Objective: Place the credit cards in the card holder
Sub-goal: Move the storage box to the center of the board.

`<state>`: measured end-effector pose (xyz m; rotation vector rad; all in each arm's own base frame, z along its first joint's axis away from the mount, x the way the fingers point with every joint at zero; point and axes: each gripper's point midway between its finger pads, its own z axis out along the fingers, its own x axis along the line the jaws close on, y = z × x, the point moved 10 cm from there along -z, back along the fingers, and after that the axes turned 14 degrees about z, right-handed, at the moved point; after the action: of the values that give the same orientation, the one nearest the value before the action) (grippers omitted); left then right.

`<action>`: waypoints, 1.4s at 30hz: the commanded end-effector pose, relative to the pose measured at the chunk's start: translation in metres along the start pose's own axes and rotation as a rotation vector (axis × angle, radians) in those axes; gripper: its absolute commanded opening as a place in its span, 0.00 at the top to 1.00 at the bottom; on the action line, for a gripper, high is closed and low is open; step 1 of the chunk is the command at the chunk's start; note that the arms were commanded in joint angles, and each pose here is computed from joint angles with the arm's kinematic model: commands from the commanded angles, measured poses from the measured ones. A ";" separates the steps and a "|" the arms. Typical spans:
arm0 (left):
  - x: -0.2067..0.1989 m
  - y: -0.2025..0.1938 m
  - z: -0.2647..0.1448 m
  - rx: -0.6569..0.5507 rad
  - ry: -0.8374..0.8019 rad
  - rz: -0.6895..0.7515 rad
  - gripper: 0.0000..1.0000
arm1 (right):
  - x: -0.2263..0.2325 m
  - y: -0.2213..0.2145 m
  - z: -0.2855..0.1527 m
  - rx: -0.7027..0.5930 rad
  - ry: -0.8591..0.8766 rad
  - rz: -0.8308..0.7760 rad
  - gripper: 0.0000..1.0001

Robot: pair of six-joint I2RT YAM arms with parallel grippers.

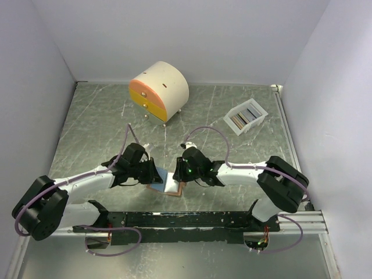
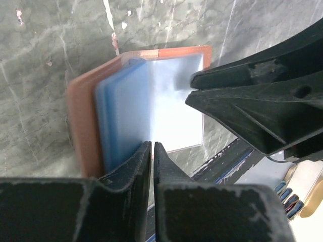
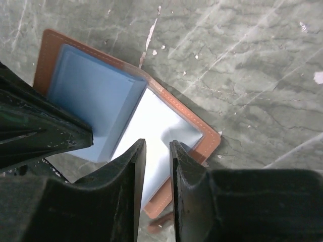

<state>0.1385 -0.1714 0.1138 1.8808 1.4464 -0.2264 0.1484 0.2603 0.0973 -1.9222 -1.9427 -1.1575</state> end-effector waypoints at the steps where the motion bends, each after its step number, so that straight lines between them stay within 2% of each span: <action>1: -0.004 0.009 0.002 -0.078 -0.035 0.055 0.83 | 0.017 0.025 -0.015 -0.092 -0.009 -0.109 0.73; 7: 0.000 0.005 0.007 -0.057 -0.027 0.059 0.82 | 0.019 0.087 -0.041 -0.234 -0.026 -0.220 0.67; 10: -0.001 0.005 0.006 -0.063 -0.049 0.061 0.80 | 0.002 0.126 -0.049 -0.317 -0.171 -0.257 0.64; 14: -0.004 0.004 0.005 -0.086 -0.083 0.079 0.79 | -0.030 0.181 -0.056 -0.419 -0.465 -0.346 0.60; 16: -0.001 0.002 0.008 -0.077 -0.071 0.088 0.80 | -0.047 0.211 -0.062 -0.452 -0.573 -0.336 0.58; 21: -0.003 0.003 0.010 -0.065 -0.107 0.106 0.80 | -0.091 0.264 -0.076 -0.465 -0.660 -0.273 0.53; 25: -0.007 0.006 0.009 -0.080 -0.136 0.109 0.79 | -0.125 0.289 -0.079 -0.435 -0.786 -0.176 0.51; 28: -0.008 0.010 0.007 -0.090 -0.122 0.127 0.79 | -0.149 0.299 -0.078 -0.436 -0.971 -0.026 0.50; 30: -0.009 0.013 0.007 -0.094 -0.116 0.144 0.79 | -0.161 0.301 -0.083 -0.487 -1.087 0.122 0.48; 34: -0.006 0.014 0.009 -0.086 -0.083 0.156 0.79 | -0.166 0.298 -0.094 -0.577 -1.025 0.312 0.46; 37: -0.004 0.011 0.011 -0.083 -0.085 0.153 0.79 | -0.165 0.295 -0.103 -0.639 -0.996 0.360 0.46; 42: -0.002 0.008 0.015 -0.089 -0.103 0.146 0.79 | -0.172 0.297 -0.114 -0.652 -1.056 0.446 0.45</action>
<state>0.1459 -0.1788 0.1085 1.8838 1.2742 -0.1950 0.4010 0.0247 0.1707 -3.4685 -1.5387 -0.7085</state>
